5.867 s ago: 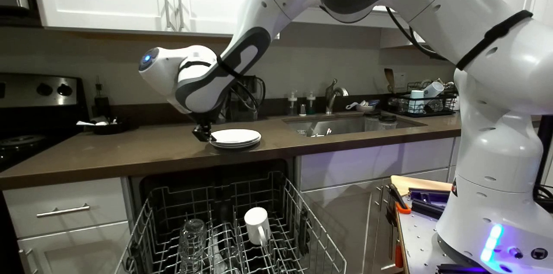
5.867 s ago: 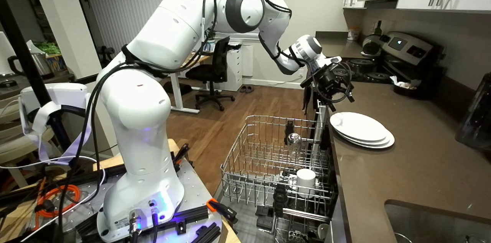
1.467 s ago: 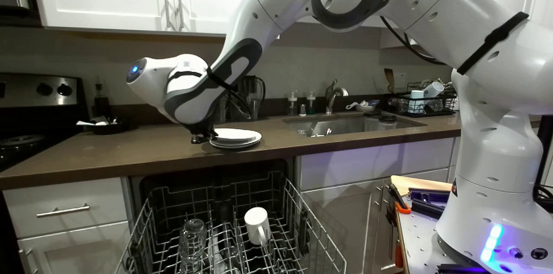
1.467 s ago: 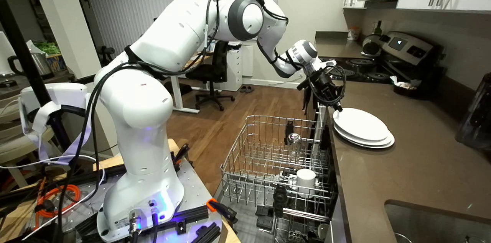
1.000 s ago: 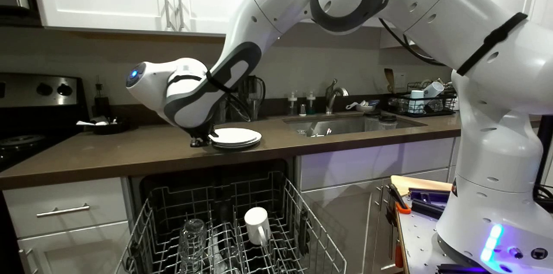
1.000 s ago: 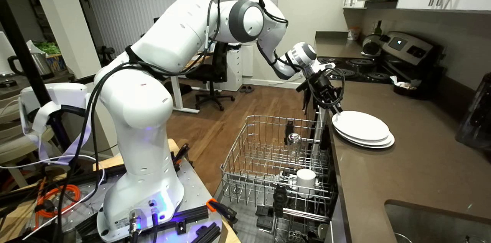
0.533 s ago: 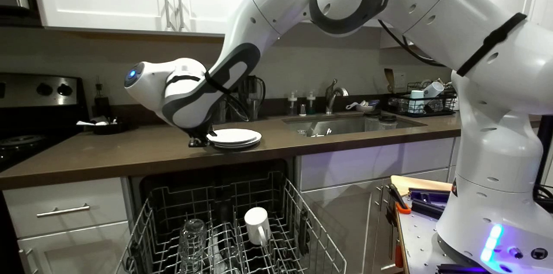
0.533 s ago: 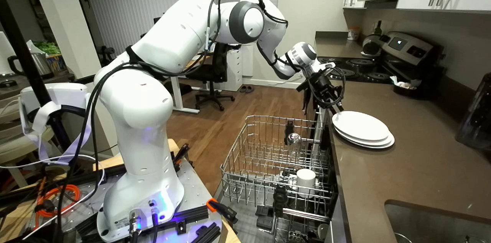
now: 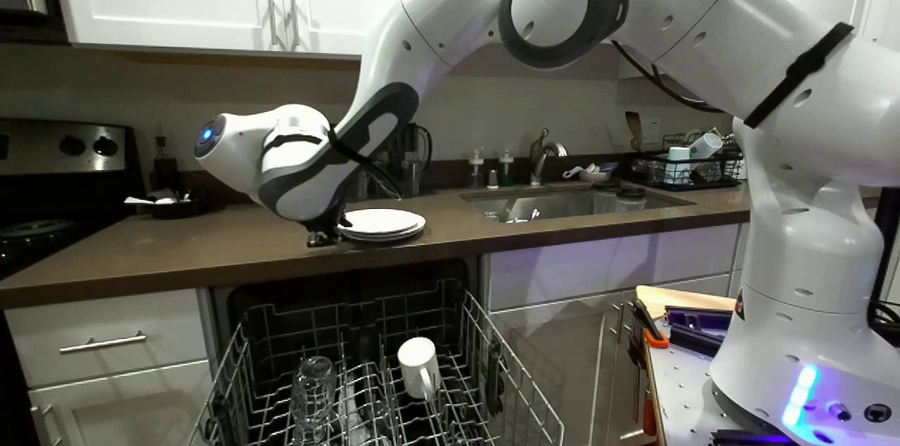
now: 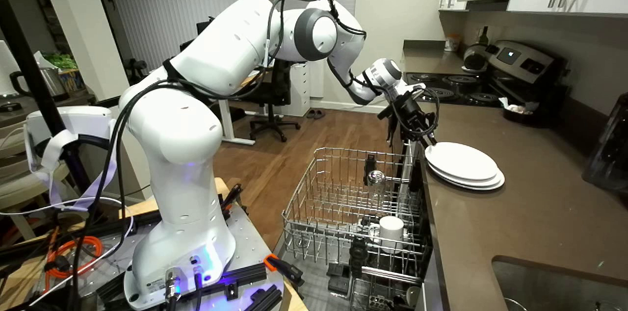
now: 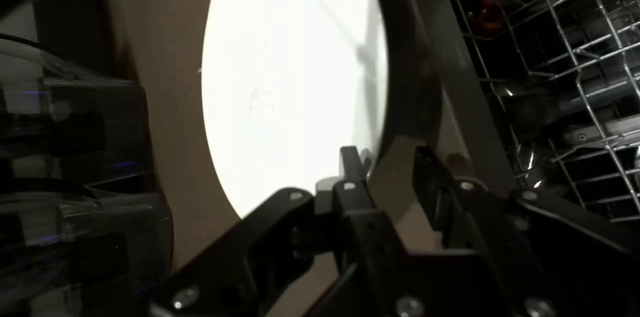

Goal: Put one plate inside the dishwasher

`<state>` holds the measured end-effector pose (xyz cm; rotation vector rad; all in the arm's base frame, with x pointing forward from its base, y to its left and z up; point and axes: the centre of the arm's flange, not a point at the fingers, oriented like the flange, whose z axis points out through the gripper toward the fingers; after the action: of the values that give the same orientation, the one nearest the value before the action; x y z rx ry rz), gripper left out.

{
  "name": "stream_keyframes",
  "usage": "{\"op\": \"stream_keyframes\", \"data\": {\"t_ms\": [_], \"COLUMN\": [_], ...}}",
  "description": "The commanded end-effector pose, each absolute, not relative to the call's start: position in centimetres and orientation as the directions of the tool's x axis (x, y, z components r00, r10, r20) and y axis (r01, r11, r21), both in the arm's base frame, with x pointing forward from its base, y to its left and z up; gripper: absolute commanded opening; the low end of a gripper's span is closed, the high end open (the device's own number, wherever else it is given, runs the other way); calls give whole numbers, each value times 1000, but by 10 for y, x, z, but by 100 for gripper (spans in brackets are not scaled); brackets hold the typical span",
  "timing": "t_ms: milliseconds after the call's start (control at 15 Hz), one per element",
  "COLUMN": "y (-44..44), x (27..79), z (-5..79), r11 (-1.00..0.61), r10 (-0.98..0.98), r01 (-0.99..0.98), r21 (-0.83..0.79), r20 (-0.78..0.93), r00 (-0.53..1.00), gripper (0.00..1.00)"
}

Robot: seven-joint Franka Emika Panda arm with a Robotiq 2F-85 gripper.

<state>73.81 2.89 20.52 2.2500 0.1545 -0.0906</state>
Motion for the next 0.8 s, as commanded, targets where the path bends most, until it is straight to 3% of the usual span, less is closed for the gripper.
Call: {"op": "stream_keyframes", "data": {"t_ms": [0, 733], "y": [28, 17], "x": [747, 745], "z": [205, 204], "r11": [-587, -554], "r10": [90, 88], "r01": [184, 199], "r21": [789, 809], "r20": [-163, -181], "r00": [983, 980], "gripper": [37, 34]}}
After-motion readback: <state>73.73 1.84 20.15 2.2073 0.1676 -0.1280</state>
